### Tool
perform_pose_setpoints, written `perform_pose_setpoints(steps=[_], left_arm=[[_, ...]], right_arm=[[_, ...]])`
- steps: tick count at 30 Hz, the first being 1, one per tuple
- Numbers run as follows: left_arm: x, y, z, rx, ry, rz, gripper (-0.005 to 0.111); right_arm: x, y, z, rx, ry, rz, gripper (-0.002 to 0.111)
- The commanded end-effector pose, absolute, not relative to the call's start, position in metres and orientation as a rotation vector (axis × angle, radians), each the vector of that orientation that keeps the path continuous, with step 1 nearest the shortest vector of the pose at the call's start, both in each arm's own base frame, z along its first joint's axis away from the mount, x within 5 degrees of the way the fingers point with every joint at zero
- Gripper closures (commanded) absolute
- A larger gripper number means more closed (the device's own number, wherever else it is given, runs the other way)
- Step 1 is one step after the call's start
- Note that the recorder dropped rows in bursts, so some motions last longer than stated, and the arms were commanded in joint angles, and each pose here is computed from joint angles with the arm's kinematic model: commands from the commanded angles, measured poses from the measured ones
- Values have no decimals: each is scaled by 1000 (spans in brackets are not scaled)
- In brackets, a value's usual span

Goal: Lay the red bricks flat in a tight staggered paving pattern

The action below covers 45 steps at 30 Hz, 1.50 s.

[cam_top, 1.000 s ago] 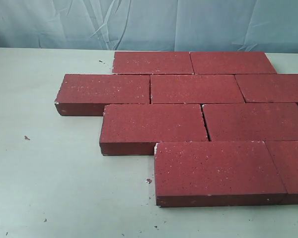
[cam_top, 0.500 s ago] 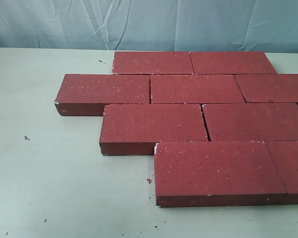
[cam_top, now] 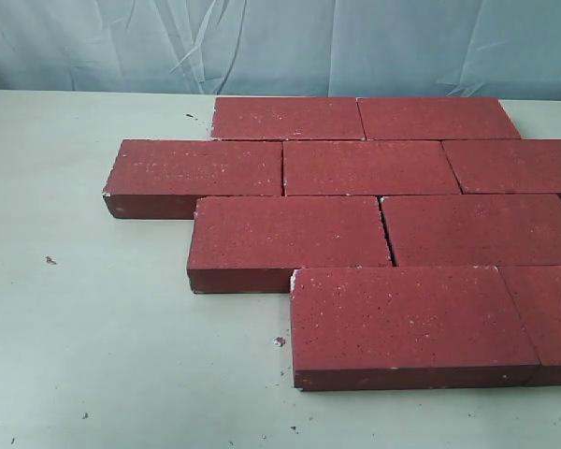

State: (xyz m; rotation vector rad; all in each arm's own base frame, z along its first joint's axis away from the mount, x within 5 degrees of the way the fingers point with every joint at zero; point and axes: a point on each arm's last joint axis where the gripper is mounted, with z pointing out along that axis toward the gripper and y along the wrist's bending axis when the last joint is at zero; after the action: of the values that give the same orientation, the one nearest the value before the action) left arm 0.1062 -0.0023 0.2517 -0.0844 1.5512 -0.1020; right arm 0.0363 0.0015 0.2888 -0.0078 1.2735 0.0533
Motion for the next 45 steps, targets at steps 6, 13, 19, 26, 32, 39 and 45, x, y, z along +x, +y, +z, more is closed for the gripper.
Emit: perform_pose_setpoints(steps=[6, 13, 19, 26, 32, 39, 45], left_arm=[[105, -2, 253, -86, 1540, -106, 107], [105, -2, 253, -86, 1540, -106, 107], [105, -2, 253, -86, 1540, -106, 107], [105, -2, 253, -86, 1540, -106, 107], [105, -2, 253, -86, 1540, -106, 107], [105, -2, 253, -86, 1540, -106, 107], [105, -2, 253, -86, 1540, -106, 107]], right_arm=[[36, 1, 288, -7, 1268, 46, 109], [36, 1, 288, -7, 1268, 46, 109], [40, 2, 274, -20, 1387, 50, 109], [55, 2, 212, -44, 1580, 15, 109], [56, 2, 197, -55, 1663, 9, 109], [54, 3, 186, -70, 1783, 3, 109], [54, 3, 186, -66, 1789, 6, 109]])
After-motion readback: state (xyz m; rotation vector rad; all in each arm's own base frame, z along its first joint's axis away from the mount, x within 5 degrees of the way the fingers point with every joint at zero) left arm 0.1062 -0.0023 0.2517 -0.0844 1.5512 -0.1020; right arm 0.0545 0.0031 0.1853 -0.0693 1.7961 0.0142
